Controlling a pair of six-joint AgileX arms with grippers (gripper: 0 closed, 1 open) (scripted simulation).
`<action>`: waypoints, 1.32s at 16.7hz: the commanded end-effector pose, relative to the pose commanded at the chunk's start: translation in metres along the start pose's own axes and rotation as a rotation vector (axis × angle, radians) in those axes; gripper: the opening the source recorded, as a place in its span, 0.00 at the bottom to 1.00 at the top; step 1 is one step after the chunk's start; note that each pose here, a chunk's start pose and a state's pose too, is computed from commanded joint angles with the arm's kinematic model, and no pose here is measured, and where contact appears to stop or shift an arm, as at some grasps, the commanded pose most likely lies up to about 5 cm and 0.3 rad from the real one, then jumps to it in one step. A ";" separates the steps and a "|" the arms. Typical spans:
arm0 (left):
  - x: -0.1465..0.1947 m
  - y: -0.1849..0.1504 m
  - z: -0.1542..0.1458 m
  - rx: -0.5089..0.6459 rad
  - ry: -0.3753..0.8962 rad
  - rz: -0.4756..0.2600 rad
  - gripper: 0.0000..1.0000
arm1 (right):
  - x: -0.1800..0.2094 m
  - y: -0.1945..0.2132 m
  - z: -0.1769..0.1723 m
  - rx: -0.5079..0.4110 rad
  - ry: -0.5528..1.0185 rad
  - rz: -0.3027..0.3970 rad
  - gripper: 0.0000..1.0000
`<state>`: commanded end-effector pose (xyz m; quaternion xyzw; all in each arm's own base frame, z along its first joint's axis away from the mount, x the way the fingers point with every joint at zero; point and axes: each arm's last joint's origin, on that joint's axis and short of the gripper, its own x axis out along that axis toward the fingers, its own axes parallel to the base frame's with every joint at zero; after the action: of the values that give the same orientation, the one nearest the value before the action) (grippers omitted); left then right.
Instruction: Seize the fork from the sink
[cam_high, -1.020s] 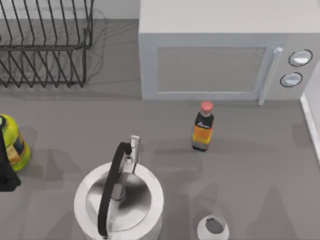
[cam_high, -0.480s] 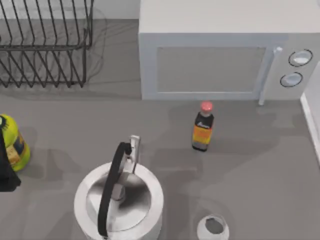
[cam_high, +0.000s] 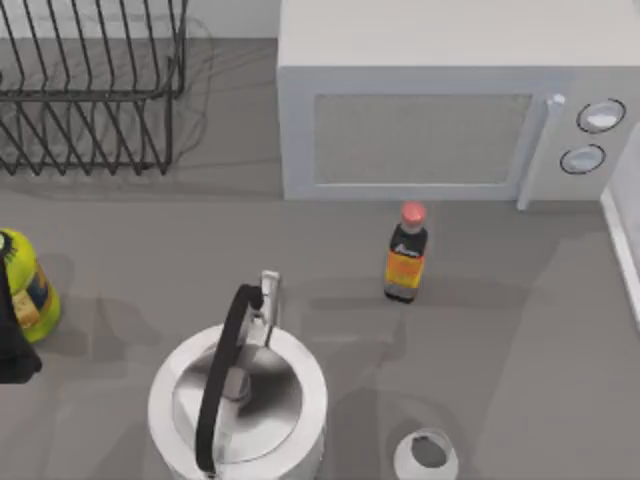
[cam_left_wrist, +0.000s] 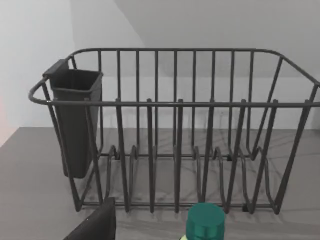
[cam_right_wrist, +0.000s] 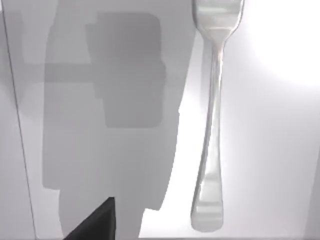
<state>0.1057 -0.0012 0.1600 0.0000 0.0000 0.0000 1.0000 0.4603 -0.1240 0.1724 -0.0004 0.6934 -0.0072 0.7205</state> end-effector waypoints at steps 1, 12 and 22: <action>0.000 0.000 0.000 0.000 0.000 0.000 1.00 | 0.007 -0.002 0.002 0.000 0.019 0.005 1.00; 0.000 0.000 0.000 0.000 0.000 0.000 1.00 | 0.056 -0.003 0.007 -0.003 0.044 0.012 1.00; 0.000 0.000 0.000 0.000 0.000 0.000 1.00 | 0.161 -0.003 -0.002 0.000 0.038 0.011 1.00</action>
<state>0.1057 -0.0012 0.1600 0.0000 0.0000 0.0000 1.0000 0.4649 -0.1285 0.0114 0.0035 0.7071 -0.0035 0.7071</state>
